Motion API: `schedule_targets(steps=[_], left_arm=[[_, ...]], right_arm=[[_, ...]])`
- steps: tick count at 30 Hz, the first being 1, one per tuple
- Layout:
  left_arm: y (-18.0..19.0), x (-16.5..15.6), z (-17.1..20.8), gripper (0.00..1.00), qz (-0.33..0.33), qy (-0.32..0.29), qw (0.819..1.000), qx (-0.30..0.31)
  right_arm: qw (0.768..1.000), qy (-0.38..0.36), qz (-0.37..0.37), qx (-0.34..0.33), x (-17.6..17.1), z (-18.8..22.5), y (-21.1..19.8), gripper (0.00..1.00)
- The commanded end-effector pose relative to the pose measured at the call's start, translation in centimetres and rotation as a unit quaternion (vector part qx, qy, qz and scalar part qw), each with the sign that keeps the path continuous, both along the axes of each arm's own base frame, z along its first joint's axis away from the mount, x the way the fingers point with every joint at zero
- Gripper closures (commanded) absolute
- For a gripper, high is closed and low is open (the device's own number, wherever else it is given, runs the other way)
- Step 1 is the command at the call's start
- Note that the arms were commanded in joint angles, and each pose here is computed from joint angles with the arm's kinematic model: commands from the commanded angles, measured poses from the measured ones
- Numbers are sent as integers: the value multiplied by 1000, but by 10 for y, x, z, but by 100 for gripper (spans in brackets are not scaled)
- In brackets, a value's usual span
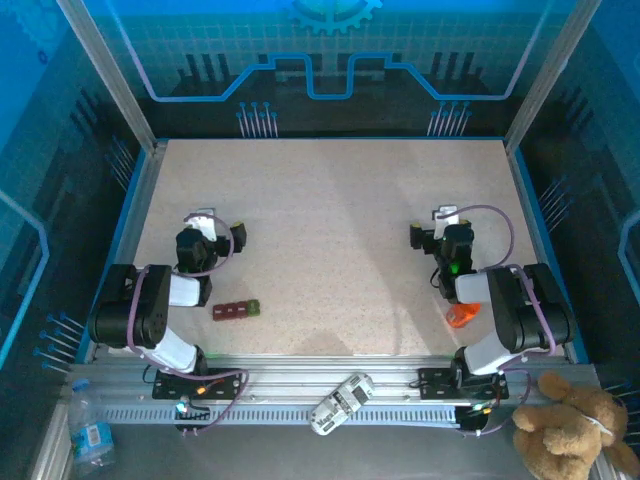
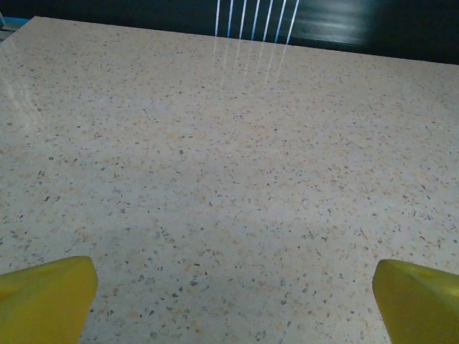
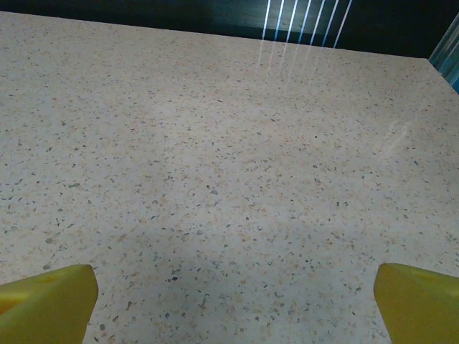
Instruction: Sort the pills into containers
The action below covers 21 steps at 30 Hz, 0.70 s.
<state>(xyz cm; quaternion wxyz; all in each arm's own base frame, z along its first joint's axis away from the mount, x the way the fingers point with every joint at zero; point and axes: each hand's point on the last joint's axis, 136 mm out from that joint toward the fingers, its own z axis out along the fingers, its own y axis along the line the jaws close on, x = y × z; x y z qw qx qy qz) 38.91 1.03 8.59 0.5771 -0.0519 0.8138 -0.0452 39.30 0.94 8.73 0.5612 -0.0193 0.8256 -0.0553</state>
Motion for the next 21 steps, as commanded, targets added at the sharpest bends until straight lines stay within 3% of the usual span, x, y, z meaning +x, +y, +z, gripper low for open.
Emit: schedule_targets(steps=[1,21], left_arm=[[-3,2,13,1,-7,-23,1000,-14],[-4,8,10,1,3,-5,1000,5]], right_arm=[[1000,-26,-6,4,4,13,1,0],[1000,-26,-5,5,4,13,1,0]])
